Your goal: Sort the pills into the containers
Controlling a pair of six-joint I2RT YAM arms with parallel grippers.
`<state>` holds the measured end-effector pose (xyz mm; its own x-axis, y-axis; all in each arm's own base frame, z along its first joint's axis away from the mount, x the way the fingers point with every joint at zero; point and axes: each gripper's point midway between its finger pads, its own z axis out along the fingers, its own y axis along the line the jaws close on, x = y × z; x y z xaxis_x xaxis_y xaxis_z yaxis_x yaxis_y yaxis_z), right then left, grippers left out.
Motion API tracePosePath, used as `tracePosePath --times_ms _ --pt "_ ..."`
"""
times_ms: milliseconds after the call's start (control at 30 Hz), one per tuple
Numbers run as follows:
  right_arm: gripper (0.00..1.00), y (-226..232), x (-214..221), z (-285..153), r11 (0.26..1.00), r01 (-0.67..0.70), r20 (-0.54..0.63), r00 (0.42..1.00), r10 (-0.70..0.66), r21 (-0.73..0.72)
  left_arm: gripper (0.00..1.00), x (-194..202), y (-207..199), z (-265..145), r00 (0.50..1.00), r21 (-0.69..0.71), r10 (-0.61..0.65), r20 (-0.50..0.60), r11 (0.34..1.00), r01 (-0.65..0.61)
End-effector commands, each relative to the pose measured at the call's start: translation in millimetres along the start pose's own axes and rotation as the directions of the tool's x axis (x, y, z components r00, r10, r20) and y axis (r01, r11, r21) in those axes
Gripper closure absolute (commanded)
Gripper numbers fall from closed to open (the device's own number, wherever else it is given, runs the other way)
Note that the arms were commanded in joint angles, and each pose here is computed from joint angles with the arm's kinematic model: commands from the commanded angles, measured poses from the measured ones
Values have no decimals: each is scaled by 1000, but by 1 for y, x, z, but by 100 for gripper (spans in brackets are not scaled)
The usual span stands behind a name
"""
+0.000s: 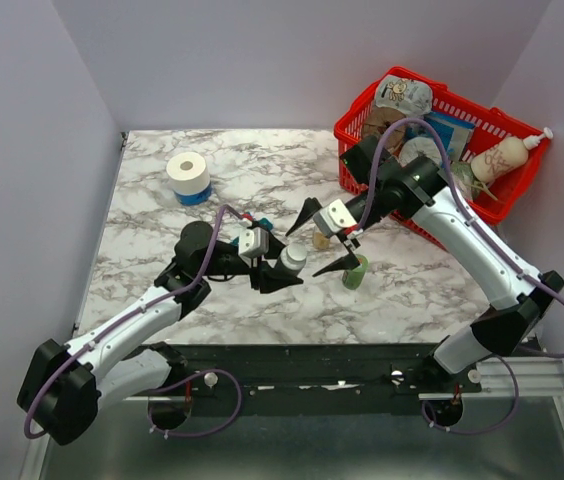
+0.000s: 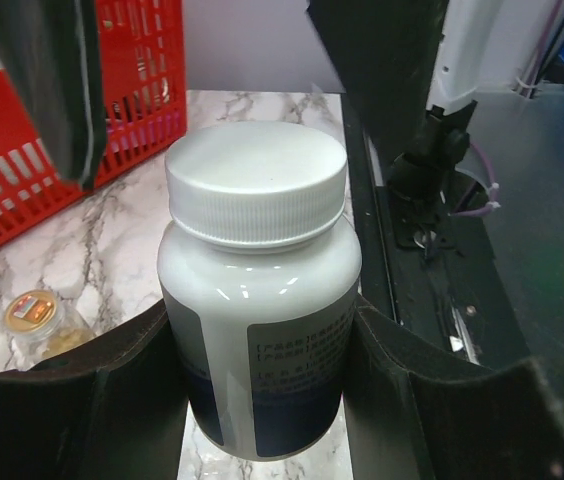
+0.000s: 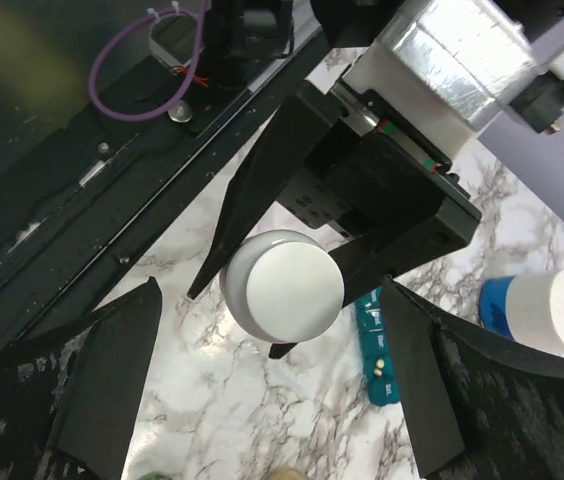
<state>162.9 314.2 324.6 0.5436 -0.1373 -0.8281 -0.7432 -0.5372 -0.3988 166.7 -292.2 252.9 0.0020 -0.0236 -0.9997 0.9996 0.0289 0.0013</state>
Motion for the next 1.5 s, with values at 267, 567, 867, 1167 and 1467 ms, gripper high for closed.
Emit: tracePosePath --times_ms 267,567,867,1167,1467 --pt "26 31 -2 8 987 -143 64 987 148 -79 100 -5 -5 6 1000 95 12 -6 995 -11" --pt "46 22 11 19 956 -289 45 956 291 -43 100 -15 17 5 999 -45 39 19 998 -39" --pt "59 -8 76 30 650 -710 -2 675 738 271 100 -59 73 -17 973 -496 173 153 865 -75" --pt "46 -24 74 28 610 -727 36 652 758 315 100 -44 91 -10 983 -560 143 117 827 -54" --pt "0 -30 -7 -8 910 -347 1 934 356 226 100 -5 22 -3 990 -224 143 8 965 -138"
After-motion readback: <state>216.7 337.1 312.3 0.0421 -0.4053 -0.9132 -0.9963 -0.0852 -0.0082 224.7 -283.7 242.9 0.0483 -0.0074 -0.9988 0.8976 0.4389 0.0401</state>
